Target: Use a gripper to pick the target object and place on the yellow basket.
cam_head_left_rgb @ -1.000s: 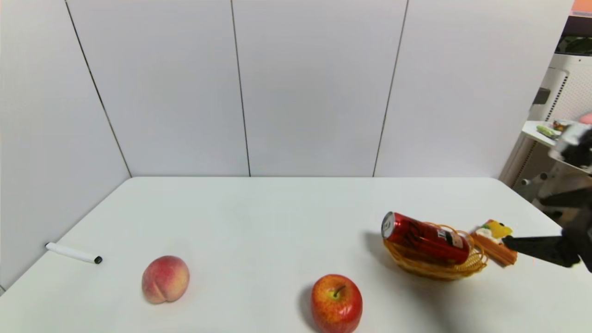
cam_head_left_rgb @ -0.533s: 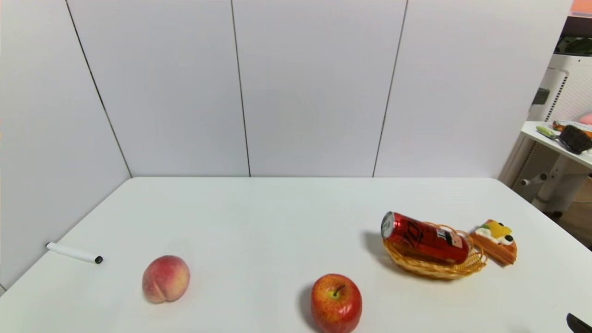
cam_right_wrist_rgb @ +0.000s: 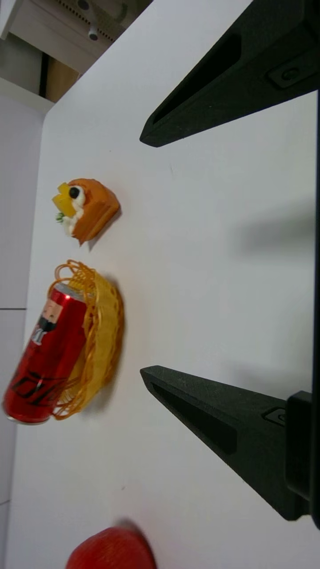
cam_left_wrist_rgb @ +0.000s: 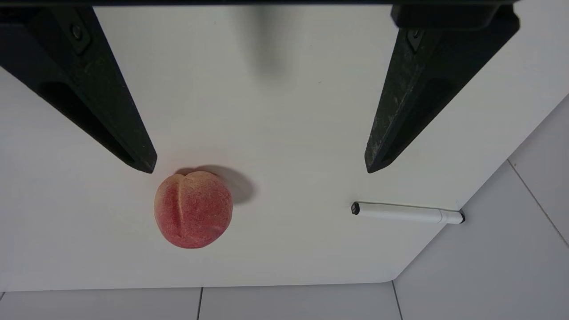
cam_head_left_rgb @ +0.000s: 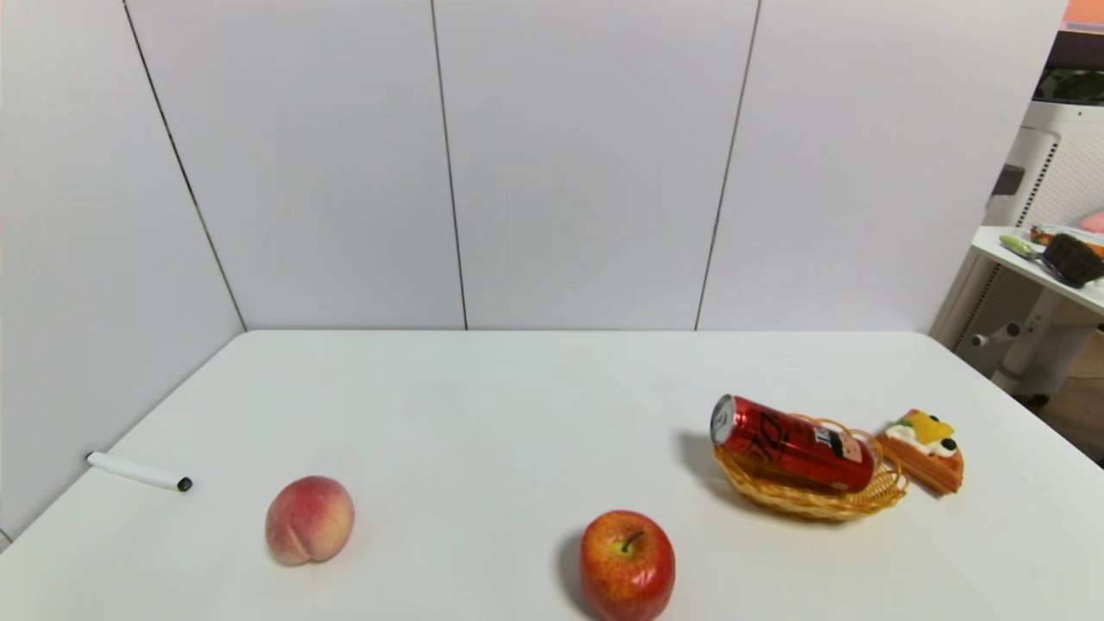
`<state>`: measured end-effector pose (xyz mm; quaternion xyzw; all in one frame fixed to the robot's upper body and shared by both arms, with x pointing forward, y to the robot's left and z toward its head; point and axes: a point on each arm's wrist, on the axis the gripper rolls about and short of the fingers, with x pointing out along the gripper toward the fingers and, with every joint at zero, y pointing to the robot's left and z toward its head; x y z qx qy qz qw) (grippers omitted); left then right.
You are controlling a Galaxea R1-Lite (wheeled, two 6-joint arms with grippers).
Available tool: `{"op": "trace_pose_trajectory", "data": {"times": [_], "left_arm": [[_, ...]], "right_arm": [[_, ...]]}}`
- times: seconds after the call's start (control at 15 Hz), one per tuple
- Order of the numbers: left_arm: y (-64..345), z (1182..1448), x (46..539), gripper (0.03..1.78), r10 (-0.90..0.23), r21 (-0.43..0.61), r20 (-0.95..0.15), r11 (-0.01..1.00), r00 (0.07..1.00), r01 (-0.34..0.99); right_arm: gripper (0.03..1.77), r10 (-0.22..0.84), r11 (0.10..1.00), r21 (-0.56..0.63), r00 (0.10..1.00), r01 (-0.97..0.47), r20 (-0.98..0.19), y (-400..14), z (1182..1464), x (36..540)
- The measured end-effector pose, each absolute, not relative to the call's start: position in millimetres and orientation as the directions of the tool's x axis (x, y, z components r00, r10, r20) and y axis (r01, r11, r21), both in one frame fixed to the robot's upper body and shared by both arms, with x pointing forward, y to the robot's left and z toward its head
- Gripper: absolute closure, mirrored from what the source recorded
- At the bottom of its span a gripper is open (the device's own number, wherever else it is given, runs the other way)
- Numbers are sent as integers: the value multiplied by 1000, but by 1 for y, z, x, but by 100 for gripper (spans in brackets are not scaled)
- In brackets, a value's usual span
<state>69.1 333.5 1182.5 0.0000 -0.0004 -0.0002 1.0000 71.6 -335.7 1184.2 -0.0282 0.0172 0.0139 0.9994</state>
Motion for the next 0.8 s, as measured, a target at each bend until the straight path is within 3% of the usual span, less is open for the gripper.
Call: {"op": "trace_pose_trajectory", "data": {"times": [0.2, 0.8], "left_arm": [[334, 1182, 69, 12, 0, 0, 1, 1000, 1000, 0], [334, 1182, 69, 12, 0, 0, 1, 1000, 1000, 0]], "right_arm": [[11, -5, 1000, 1, 1000, 5, -4, -336, 1183, 70], [11, -6, 1000, 0, 1000, 6, 2, -336, 1182, 69]]}}
